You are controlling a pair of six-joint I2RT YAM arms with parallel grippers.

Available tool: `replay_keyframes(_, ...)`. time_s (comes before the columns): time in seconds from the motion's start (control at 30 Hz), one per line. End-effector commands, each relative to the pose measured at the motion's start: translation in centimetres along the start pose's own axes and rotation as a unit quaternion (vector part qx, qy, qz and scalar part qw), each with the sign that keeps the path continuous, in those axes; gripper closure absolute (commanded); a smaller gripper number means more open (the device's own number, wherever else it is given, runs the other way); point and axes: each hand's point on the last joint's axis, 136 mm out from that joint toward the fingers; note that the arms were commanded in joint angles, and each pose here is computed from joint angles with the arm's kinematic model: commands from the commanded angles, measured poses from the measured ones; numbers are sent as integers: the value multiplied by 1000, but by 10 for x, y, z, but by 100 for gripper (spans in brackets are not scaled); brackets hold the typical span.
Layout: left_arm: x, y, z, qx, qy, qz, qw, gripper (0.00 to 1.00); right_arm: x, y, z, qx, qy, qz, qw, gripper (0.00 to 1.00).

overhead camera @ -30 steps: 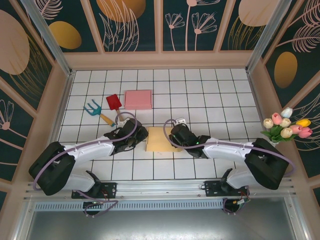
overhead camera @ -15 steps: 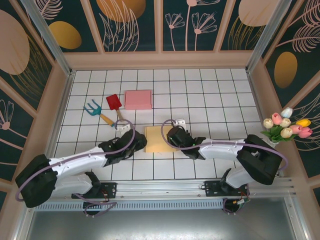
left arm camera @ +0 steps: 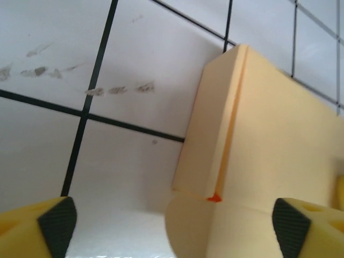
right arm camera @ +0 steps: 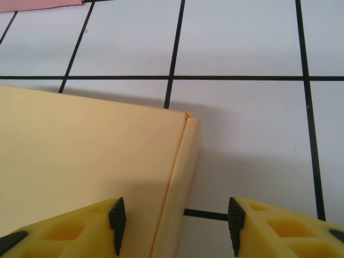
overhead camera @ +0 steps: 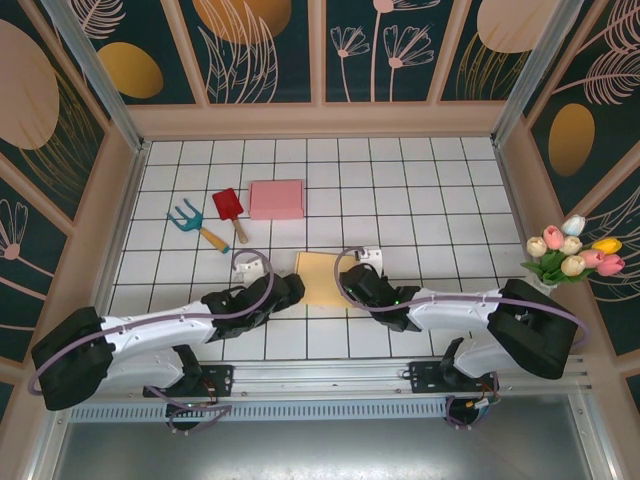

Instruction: Fold the paper box

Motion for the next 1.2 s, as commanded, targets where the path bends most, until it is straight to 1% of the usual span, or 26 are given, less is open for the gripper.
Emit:
replay_keyframes(0.0, -8, -10, -17, -57, 40, -8, 998, 1, 0, -1, -1, 12, 4, -12, 1000, 44)
replay_keyframes(0.03, -10, -11, -24, -62, 54, -5, 997, 1, 0, -2, -1, 11, 3, -13, 1000, 44)
replay_keyframes(0.07, -11, -11, -26, -77, 51, -2, 996, 1, 1, -2, 0, 12, 3, -13, 1000, 44)
replay_keyframes(0.1, -12, -11, -23, -93, 31, 1, 995, 1, 0, -3, 0, 13, 2, -15, 1000, 44)
replay_keyframes(0.23, -9, -5, -22, -119, -26, 19, 992, 1, -1, -5, 2, 15, -5, -20, 1000, 44)
replay_keyframes(0.27, -6, -1, -24, -123, -35, 28, 991, 1, -1, -4, 1, 15, -5, -21, 1000, 44)
replay_keyframes(0.43, 12, 28, -42, -136, -32, 99, 985, 1, 1, 1, -2, 12, -2, -19, 1000, 44)
replay_keyframes(0.53, 18, 38, -32, -163, -91, 112, 976, 1, 1, 0, -1, 10, -3, -20, 1000, 44)
replay_keyframes(0.6, 24, 40, -34, -146, -112, 114, 976, 1, 0, -1, -1, 9, -3, -21, 1000, 44)
replay_keyframes(0.7, 32, 43, -44, -100, -132, 124, 978, 2, 0, 0, -2, 10, -4, -21, 1000, 44)
replay_keyframes(0.8, 42, 43, -57, -61, -149, 128, 979, 5, 0, 1, -2, 11, -5, -20, 1000, 44)
replay_keyframes(0.9, 47, 41, -55, -43, -179, 119, 976, 5, 0, 2, -3, 12, -6, -19, 1000, 44)
replay_keyframes(1.03, 47, 39, -49, -30, -188, 113, 975, 5, -1, 3, -3, 11, -6, -20, 1000, 44)
replay_keyframes(1.17, 41, 25, -40, -12, -193, 83, 978, 5, -1, 3, -4, 5, -2, -19, 1000, 44)
Point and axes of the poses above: each hand's point on the last joint's axis, 136 mm out from that joint toward the fingers, its own x axis out along the fingers, its own z axis along the line the jaws close on, y = z × x, and after that the axes turned 7 degrees about -x, right-handed
